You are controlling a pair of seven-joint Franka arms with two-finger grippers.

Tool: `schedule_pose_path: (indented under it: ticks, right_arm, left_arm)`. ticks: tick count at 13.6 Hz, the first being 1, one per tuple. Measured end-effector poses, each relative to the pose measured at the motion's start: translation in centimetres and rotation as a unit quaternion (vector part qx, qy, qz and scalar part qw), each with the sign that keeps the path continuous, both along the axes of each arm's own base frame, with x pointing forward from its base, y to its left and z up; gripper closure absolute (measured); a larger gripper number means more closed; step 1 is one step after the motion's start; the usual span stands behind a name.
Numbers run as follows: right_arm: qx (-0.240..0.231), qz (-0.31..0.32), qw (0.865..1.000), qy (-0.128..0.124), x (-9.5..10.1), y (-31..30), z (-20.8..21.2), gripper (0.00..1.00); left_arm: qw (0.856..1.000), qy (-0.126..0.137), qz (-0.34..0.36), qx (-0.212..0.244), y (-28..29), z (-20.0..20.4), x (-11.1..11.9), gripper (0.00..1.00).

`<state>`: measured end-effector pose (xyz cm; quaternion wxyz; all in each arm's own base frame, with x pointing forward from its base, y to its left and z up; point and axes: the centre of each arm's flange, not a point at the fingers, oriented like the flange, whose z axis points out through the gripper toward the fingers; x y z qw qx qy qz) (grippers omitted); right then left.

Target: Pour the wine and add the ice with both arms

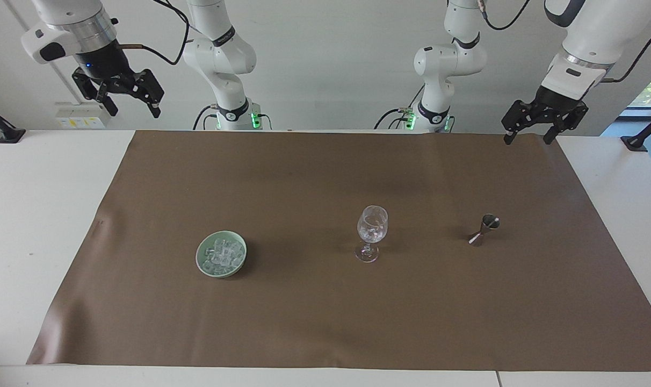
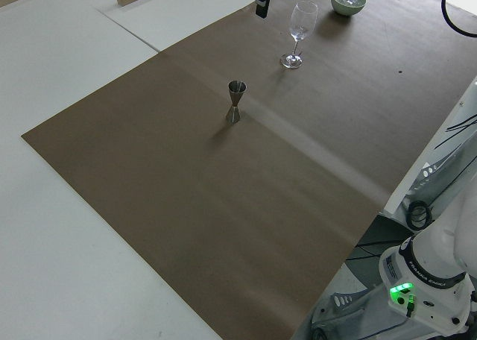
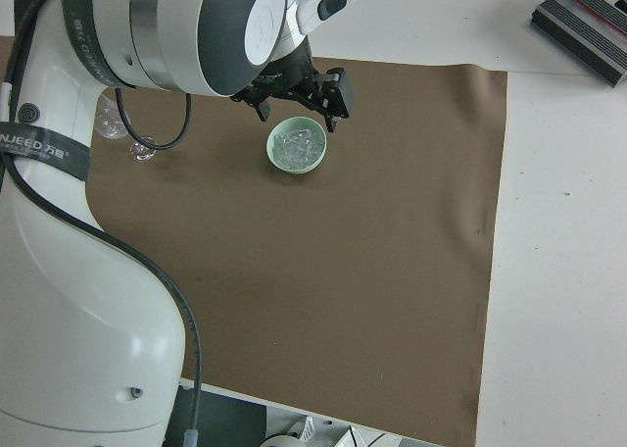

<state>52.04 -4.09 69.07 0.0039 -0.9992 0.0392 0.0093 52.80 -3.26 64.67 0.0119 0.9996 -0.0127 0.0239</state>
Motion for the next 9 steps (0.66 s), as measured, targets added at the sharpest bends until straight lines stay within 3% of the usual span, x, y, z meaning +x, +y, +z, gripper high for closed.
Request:
schedule_pose_path:
  ticks: [9]
  right_arm:
    - [0.000, 0.001, 1.000, 0.000, 0.01, 0.13, 0.00, 0.00]
  left_arm:
    - [1.000, 0.000, 0.005, 0.000, 0.57, 0.00, 0.02, 0.00]
